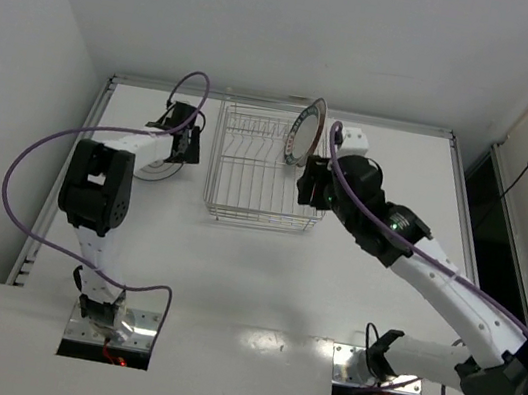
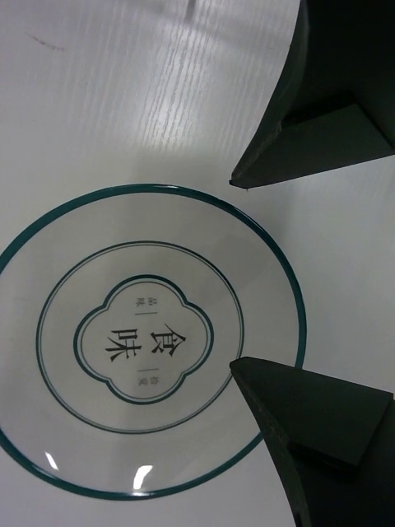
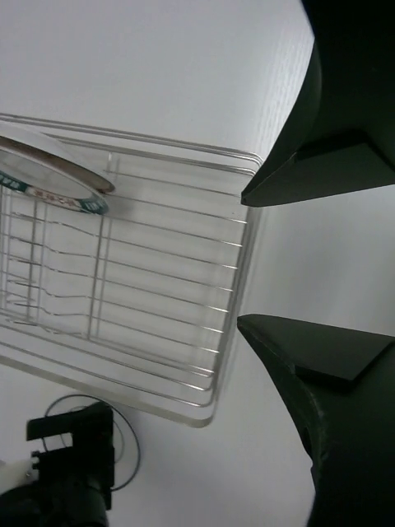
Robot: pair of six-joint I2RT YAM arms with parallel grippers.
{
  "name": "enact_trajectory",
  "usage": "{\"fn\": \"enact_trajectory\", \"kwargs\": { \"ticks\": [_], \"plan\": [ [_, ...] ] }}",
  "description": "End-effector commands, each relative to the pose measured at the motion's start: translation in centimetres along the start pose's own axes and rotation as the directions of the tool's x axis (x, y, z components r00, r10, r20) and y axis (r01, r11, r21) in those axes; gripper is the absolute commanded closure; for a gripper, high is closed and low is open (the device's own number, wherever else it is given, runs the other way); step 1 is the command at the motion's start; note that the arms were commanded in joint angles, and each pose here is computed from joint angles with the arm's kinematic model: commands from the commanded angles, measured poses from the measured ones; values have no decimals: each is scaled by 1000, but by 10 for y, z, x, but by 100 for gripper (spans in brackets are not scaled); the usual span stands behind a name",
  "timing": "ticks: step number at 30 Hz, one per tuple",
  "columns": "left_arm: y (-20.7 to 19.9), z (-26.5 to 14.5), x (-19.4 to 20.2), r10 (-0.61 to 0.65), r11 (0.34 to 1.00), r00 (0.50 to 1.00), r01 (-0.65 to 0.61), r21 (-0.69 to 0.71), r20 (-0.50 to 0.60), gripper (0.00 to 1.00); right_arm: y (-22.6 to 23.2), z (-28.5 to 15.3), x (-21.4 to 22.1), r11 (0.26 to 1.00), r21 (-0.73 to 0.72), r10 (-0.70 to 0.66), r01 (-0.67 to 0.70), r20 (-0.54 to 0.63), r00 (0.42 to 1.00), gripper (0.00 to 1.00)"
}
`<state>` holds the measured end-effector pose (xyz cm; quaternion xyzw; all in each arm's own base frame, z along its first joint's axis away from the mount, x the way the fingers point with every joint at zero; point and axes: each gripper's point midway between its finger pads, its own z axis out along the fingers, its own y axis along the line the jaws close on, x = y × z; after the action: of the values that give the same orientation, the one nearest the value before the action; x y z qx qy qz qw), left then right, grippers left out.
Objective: Load the plates into the dish rack
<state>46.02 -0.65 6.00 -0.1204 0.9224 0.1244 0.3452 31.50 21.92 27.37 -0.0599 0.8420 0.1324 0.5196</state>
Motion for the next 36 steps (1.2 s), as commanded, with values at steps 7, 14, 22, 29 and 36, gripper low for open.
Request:
{"fn": "enact_trajectory", "kwargs": {
  "ticks": [7, 14, 22, 29, 36],
  "plan": [
    [-10, 21, 9, 52, 999, 997, -51, 13, -54, 22, -6, -38, 83, 993, -85, 76, -86, -108, 991, 48],
    [-14, 41, 33, 113, 993, 985, -115, -3, -133, 43, -18, -48, 128, 984, -69, 148, -163, -176, 973, 48],
    [-17, 48, 47, 185, 979, 968, -197, -58, -172, 100, -23, -46, 139, 986, -38, 154, -165, -198, 968, 48],
    [-4, 13, 9, 143, 975, 989, -147, -168, -37, 100, -21, -39, 147, 986, -28, 152, -163, -228, 962, 48],
    [8, -67, -67, 14, 990, 978, 15, -137, 210, 100, -24, -40, 154, 985, -20, 159, -169, -236, 959, 47]
  ]
}}
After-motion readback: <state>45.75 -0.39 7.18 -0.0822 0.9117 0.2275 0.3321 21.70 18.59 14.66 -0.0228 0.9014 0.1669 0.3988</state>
